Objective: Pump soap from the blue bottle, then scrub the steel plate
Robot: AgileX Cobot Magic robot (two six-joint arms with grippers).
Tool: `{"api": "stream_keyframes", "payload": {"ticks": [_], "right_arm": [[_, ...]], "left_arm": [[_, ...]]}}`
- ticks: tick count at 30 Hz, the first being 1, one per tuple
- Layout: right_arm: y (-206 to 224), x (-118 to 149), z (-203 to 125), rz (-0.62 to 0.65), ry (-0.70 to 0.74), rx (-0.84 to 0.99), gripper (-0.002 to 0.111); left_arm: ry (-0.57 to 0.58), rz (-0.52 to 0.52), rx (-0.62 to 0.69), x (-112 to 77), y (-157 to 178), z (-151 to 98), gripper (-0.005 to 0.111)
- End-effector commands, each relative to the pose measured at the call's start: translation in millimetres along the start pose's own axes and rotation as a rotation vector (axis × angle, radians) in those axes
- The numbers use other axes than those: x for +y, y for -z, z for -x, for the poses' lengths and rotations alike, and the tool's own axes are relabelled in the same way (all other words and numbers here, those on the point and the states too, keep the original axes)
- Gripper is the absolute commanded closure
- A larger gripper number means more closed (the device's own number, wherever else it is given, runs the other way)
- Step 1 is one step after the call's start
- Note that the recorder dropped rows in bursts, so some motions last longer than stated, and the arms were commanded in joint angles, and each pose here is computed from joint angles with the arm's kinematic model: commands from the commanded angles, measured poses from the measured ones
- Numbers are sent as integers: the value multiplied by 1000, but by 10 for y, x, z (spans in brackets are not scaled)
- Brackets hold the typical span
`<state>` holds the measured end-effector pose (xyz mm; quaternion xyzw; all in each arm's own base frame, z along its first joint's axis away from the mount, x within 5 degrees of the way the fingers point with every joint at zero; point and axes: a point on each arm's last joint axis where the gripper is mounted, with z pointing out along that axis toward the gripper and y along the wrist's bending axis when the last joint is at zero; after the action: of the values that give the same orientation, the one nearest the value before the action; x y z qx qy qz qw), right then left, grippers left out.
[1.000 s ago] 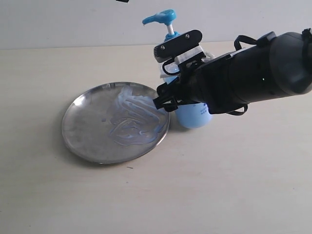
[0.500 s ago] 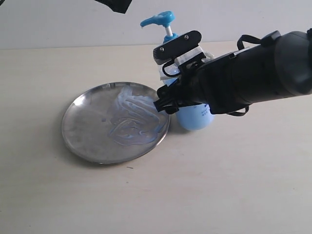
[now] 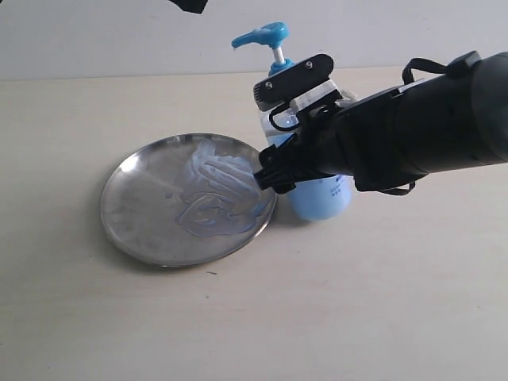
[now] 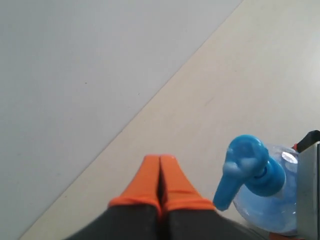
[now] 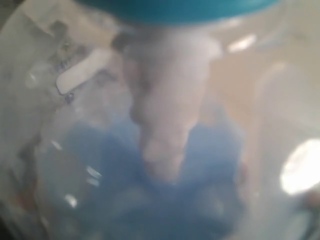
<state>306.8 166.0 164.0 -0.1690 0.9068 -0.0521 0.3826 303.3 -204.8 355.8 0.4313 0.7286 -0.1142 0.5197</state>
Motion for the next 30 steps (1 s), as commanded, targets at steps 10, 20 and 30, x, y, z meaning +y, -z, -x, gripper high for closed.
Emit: {"api": "stream_keyframes", "payload": {"ticks": [10, 20, 30], "right_arm": [[25, 46, 10, 56, 68, -11, 108], [23, 19, 7, 26, 94, -7, 108], [24, 29, 8, 37, 102, -9, 108]], "left_arm": [[58, 18, 39, 185, 45, -116, 107], [38, -77, 0, 107, 121, -53, 107], [33, -174, -94, 23, 108, 21, 107]]}}
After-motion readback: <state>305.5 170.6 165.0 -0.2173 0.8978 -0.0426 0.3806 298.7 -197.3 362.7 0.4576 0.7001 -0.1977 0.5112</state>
